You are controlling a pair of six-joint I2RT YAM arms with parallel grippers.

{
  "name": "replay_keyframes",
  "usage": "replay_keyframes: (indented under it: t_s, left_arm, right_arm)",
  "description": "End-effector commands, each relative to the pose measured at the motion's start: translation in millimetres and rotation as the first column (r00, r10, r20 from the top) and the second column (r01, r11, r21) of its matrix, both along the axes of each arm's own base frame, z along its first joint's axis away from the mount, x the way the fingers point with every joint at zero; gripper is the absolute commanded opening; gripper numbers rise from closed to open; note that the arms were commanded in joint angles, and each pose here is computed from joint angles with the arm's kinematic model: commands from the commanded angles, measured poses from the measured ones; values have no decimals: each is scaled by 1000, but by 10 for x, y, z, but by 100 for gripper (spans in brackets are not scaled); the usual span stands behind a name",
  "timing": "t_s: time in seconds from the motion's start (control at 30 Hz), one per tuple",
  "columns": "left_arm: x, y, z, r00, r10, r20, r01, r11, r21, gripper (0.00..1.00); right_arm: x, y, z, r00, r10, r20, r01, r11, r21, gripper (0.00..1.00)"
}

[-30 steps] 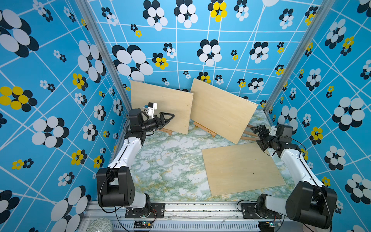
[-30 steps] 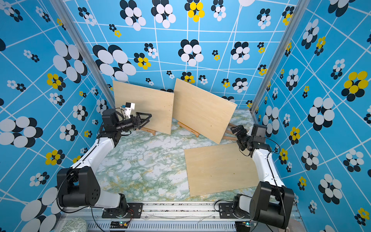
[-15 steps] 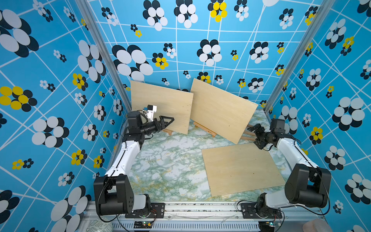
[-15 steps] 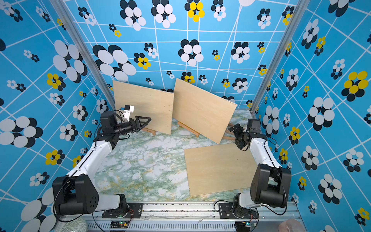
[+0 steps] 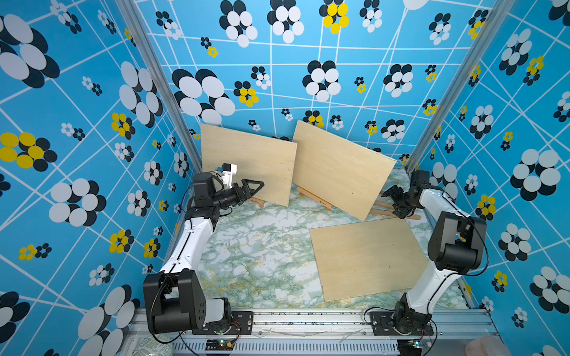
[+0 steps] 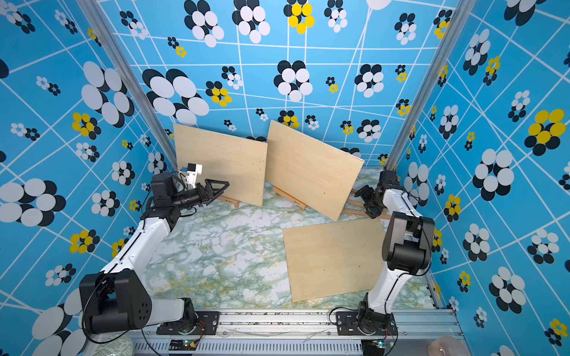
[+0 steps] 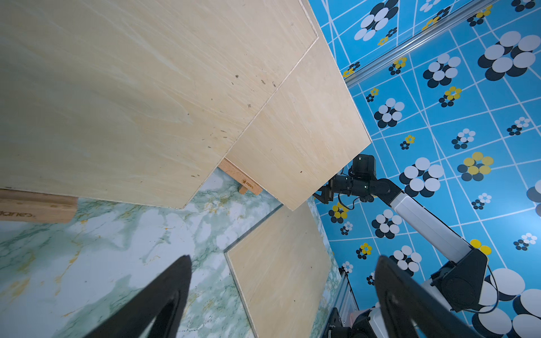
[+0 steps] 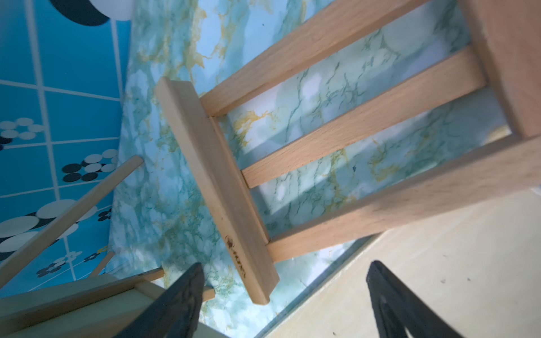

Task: Assemble the easel
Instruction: Pick up the easel at the center of the board.

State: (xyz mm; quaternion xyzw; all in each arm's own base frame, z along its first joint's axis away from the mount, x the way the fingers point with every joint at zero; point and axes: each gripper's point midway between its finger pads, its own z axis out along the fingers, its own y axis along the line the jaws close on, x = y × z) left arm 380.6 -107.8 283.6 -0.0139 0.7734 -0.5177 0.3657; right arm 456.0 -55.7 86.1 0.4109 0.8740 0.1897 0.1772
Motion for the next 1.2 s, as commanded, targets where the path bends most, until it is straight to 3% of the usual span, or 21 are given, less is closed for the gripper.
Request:
replay_keyframes:
  t_s: [0.0,0.3,0.67,0.9,1.07,1.17]
  left_arm:
    - [-27,45,-13,1000,8,20,-8,1000,14,99]
    - [28,108,-42,999,40,14,-40,999,14,99]
    - [62,355,-45,993,116,7,-116,993,-19,99]
    - [76,410,-66,991,135,3,-135,991,-22,99]
    - [79,419,-60,991,137,4,-137,990,-25,99]
    - [90,426,-77,990,141,1,-141,990,-26,99]
  right_arm:
    - [81,125,99,996,86,-2,-86,996,-8,89]
    - [415,291,4,988,149,-31,-149,989,-13,86]
    - [543,226,-213,965,194,-176,-216,970,-113,76]
    - [587,263,-377,942,236,-237,-274,951,-144,74]
    - [557,206,-447,936,229,-268,-279,946,-167,60]
    - [548,176,-432,937,222,-270,-275,945,-178,46]
